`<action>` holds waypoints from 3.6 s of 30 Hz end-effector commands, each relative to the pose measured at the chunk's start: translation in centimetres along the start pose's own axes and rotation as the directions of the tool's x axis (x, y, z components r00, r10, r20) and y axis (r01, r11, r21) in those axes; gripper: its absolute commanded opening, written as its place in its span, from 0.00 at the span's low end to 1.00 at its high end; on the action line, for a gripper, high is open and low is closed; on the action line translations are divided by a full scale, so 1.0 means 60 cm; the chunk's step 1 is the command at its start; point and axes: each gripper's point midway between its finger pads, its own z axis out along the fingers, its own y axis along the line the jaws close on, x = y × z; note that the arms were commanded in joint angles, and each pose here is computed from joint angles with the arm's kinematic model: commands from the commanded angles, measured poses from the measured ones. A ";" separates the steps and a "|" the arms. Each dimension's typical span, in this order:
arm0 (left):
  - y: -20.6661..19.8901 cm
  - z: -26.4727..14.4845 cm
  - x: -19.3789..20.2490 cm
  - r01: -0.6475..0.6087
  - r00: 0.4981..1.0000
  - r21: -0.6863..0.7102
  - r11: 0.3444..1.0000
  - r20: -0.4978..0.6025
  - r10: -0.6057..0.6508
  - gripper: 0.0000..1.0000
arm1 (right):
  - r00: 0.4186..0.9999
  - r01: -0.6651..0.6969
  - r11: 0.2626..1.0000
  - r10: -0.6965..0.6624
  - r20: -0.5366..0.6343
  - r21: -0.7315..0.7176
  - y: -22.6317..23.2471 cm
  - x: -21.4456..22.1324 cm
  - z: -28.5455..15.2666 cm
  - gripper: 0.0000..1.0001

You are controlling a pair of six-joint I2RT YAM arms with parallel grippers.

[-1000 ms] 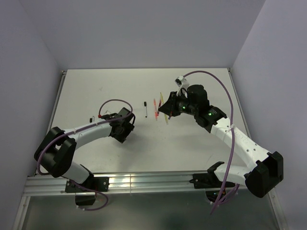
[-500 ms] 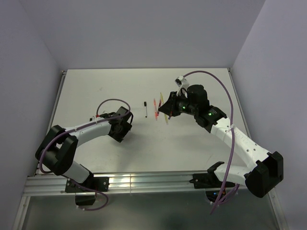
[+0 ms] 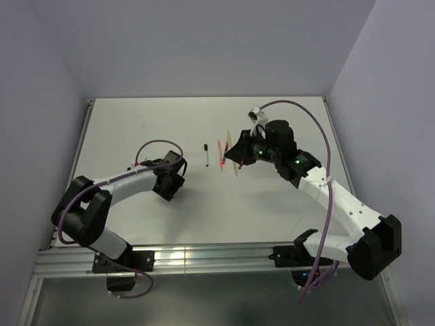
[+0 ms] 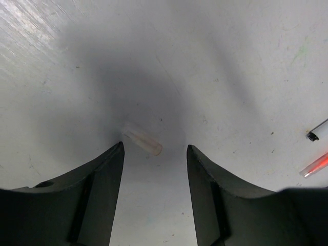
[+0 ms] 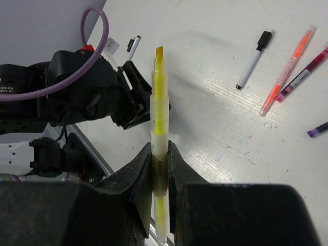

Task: Insert the pens into the pen caps
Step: Insert the pen cap onto the pen.

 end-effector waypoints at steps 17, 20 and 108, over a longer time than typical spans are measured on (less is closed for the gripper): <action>0.019 0.030 -0.019 -0.038 0.999 -0.185 0.982 0.017 0.042 0.43 | 0.998 0.035 0.999 -0.034 0.047 -0.020 0.012 -0.023 -0.009 0.00; 0.023 0.036 -0.019 -0.042 0.999 -0.205 0.978 0.014 0.046 0.40 | 0.999 0.033 0.999 -0.032 0.043 -0.027 0.014 -0.021 -0.009 0.00; -0.383 -0.465 -0.122 -0.418 0.880 0.899 0.129 0.365 0.305 0.01 | 0.999 0.050 0.941 -0.051 0.007 -0.334 0.132 -0.021 0.016 0.00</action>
